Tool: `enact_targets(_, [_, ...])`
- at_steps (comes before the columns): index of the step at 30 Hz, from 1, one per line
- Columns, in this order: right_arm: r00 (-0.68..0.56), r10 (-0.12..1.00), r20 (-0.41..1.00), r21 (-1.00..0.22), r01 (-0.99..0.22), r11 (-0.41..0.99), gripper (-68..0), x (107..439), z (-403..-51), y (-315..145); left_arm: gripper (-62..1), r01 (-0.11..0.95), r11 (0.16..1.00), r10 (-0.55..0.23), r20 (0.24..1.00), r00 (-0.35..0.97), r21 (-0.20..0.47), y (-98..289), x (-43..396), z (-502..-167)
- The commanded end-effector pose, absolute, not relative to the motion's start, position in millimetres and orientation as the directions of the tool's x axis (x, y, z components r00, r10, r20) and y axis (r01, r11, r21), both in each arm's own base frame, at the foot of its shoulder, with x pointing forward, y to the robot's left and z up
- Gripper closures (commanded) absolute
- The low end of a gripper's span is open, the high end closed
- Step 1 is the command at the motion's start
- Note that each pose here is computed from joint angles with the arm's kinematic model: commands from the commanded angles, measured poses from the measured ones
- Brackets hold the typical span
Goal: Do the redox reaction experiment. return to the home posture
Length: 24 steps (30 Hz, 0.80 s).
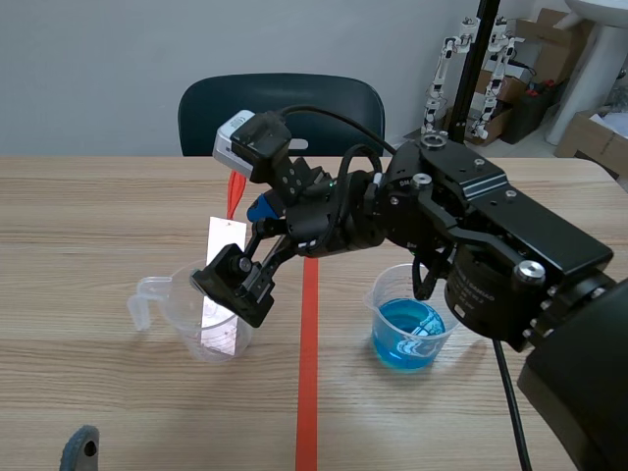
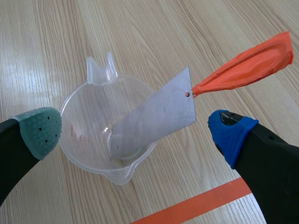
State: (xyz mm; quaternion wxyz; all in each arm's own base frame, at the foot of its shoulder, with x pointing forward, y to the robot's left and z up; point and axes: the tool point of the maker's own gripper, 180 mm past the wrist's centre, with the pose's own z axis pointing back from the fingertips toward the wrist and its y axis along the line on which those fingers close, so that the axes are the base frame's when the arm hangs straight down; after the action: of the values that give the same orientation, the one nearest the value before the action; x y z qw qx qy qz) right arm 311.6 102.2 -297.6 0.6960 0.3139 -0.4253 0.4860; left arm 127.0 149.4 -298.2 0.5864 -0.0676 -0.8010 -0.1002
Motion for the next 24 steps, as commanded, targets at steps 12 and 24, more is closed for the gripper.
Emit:
enact_targets(12, [0.136,0.370,0.919,0.012,-0.948,0.319,-67.9,317,-281,109,-57.7,0.228,0.970,-0.007,0.944,-0.329,0.087,150,126,-291])
enact_targets(24, [0.098,0.313,0.945,-0.006,-0.949,0.314,-67.9,318,-264,114,-57.7,0.228,0.970,-0.007,0.944,-0.329,0.087,150,126,-291])
